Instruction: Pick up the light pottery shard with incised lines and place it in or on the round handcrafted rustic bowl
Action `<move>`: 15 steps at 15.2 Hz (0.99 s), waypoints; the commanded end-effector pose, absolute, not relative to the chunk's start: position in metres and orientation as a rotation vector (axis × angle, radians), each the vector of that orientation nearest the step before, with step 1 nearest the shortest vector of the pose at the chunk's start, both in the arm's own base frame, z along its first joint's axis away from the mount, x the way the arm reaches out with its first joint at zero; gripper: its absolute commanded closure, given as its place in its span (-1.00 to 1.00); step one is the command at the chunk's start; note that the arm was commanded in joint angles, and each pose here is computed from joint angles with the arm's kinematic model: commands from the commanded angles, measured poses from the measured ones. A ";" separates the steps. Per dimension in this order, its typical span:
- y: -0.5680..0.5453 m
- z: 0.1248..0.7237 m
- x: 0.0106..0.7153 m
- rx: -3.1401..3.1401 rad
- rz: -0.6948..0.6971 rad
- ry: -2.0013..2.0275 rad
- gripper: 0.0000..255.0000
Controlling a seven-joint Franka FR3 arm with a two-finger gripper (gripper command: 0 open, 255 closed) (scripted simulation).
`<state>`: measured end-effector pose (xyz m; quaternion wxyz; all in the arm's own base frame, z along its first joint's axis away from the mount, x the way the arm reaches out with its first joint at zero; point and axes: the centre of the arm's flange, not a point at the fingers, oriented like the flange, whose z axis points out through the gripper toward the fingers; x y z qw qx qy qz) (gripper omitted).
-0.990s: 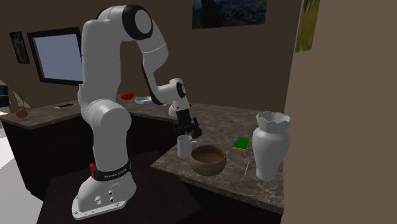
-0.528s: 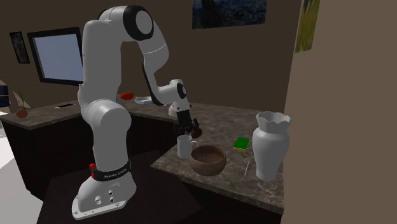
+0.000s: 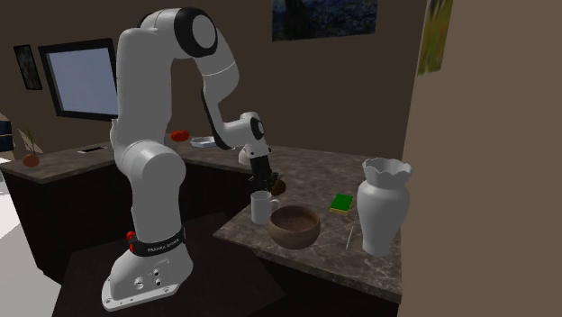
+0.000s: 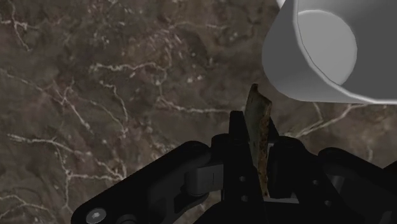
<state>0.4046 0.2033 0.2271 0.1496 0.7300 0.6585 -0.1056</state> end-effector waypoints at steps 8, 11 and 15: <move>0.203 0.259 0.405 2.098 -0.303 1.892 1.00; 0.203 0.275 0.405 2.098 -0.303 1.892 1.00; 0.203 0.296 0.405 2.098 -0.303 1.892 1.00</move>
